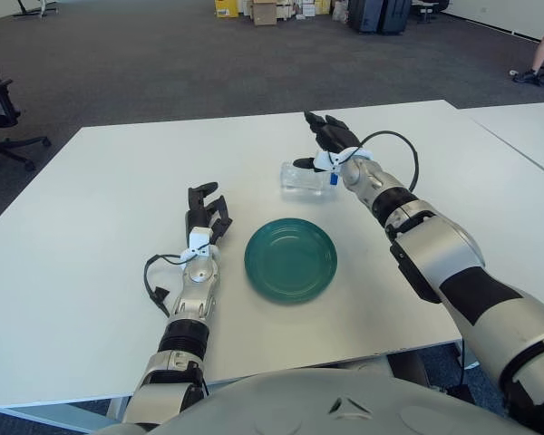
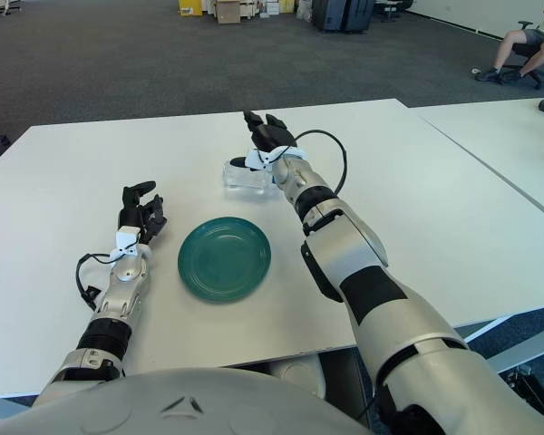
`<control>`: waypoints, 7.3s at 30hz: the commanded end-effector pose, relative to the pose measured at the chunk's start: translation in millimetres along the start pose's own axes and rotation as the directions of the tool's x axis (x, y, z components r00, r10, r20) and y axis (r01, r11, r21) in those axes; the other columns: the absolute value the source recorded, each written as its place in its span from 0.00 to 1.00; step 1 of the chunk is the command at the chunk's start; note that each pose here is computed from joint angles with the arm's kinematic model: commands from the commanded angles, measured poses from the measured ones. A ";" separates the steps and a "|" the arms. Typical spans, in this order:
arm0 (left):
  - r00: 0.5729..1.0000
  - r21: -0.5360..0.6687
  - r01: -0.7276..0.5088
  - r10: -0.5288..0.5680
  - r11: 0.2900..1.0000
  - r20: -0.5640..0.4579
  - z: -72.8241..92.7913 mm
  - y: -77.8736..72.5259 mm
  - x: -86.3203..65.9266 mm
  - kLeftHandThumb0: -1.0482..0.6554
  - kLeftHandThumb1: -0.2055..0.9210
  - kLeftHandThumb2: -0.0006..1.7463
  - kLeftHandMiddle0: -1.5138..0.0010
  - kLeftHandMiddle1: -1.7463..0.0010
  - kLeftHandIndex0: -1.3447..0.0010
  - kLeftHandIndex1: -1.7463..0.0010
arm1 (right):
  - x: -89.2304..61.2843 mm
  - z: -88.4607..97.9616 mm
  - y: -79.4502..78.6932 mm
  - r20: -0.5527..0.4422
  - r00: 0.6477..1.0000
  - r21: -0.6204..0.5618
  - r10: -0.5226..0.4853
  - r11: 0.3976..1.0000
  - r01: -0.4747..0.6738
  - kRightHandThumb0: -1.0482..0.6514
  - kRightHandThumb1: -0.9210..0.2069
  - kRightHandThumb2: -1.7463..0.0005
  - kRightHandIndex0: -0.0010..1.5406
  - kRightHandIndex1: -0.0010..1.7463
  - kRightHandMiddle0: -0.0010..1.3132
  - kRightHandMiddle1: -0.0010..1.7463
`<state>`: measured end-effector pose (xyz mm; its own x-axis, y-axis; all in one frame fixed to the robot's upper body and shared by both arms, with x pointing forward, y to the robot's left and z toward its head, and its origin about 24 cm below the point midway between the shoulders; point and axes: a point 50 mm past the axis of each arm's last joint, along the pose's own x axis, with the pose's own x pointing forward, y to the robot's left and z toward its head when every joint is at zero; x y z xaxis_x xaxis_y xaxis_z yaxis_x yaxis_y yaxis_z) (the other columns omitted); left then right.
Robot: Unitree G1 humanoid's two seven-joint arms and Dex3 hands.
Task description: Put the bottle into the plate.
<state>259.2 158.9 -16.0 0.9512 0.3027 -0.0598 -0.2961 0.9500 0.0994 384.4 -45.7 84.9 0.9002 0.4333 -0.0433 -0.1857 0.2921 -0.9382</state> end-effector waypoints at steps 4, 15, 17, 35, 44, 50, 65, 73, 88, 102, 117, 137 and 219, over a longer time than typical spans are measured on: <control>0.999 -0.012 -0.011 0.011 1.000 0.042 9.7 -4.0 4.5 0.25 1.00 0.43 0.70 0.67 0.89 0.36 | 7.5 15.6 -9.7 0.076 0.997 -0.199 0.014 0.980 0.001 0.00 0.00 0.78 0.00 0.00 0.00 0.00; 0.998 -0.024 -0.002 0.003 1.000 0.067 13.1 -9.8 0.1 0.27 1.00 0.43 0.71 0.67 0.89 0.36 | 5.8 20.5 6.4 0.083 0.992 -0.343 0.093 0.937 -0.059 0.00 0.00 0.82 0.00 0.00 0.00 0.00; 0.998 -0.024 -0.002 0.004 1.000 0.068 13.4 -10.6 -0.5 0.27 1.00 0.43 0.71 0.67 0.89 0.36 | 4.3 20.8 11.8 0.082 0.991 -0.352 0.105 0.933 -0.069 0.00 0.00 0.82 0.00 0.00 0.00 0.00; 0.999 -0.031 0.004 -0.002 1.000 0.054 4.4 -15.6 -11.4 0.26 1.00 0.42 0.70 0.67 0.88 0.37 | -10.9 6.8 47.8 0.004 0.973 -0.407 0.230 0.890 -0.208 0.00 0.00 0.85 0.00 0.00 0.00 0.00; 0.998 -0.024 -0.002 0.003 1.000 0.062 0.3 -12.0 -16.3 0.24 1.00 0.41 0.71 0.67 0.88 0.37 | -15.7 -3.0 53.3 -0.049 0.970 -0.399 0.240 0.885 -0.239 0.00 0.00 0.85 0.00 0.00 0.00 0.00; 0.998 -0.015 -0.005 0.006 1.000 0.067 -0.7 -10.5 -18.3 0.23 1.00 0.41 0.71 0.68 0.88 0.37 | -18.5 -7.6 56.9 -0.080 0.966 -0.368 0.245 0.894 -0.257 0.00 0.00 0.84 0.00 0.00 0.00 0.00; 0.997 -0.005 -0.007 0.008 1.000 0.073 -2.6 -6.9 -20.4 0.22 1.00 0.42 0.71 0.68 0.89 0.37 | -22.3 -12.9 62.2 -0.125 0.961 -0.319 0.248 0.907 -0.276 0.00 0.00 0.82 0.00 0.00 0.00 0.00; 0.997 -0.006 -0.008 0.009 1.000 0.074 -2.7 -5.2 -21.4 0.23 1.00 0.42 0.71 0.68 0.90 0.37 | -23.9 -14.9 64.6 -0.142 0.956 -0.290 0.258 0.912 -0.289 0.00 0.00 0.81 0.00 0.00 0.00 0.00; 0.998 -0.001 -0.022 0.022 1.000 0.065 -3.5 -2.7 -23.1 0.22 1.00 0.42 0.70 0.67 0.89 0.36 | -27.7 -13.5 73.8 -0.147 0.944 -0.289 0.297 0.899 -0.328 0.00 0.00 0.81 0.00 0.00 0.00 0.00; 0.998 0.003 -0.025 0.025 1.000 0.062 -1.9 -1.8 -25.5 0.22 1.00 0.42 0.71 0.68 0.89 0.36 | -27.1 -12.5 73.3 -0.140 0.941 -0.254 0.307 0.908 -0.334 0.00 0.00 0.77 0.01 0.00 0.00 0.00; 0.998 -0.002 -0.031 0.031 1.000 0.058 1.3 -3.0 -26.0 0.23 1.00 0.43 0.71 0.68 0.90 0.37 | -26.5 -15.3 69.2 -0.126 0.934 -0.231 0.335 0.906 -0.356 0.05 0.00 0.85 0.14 0.02 0.00 0.25; 0.998 -0.007 -0.045 0.045 0.999 0.052 7.6 -2.6 -27.3 0.24 1.00 0.43 0.71 0.68 0.89 0.37 | -23.7 -23.0 48.2 -0.023 0.941 -0.363 0.337 0.874 -0.322 0.21 0.01 0.91 0.33 0.12 0.07 0.61; 0.998 0.006 -0.043 0.043 0.999 0.039 13.4 -3.9 -18.4 0.26 1.00 0.41 0.69 0.66 0.85 0.36 | -96.9 -78.1 18.1 0.473 0.742 -0.591 0.475 0.795 -0.132 0.27 0.14 0.71 0.31 0.37 0.10 0.63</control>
<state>239.7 147.0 -3.3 0.9390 0.3432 -0.0196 -0.3392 0.9344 0.1091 330.9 -141.2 52.5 0.4177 0.8637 -0.2821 -0.0277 -0.2982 -0.9541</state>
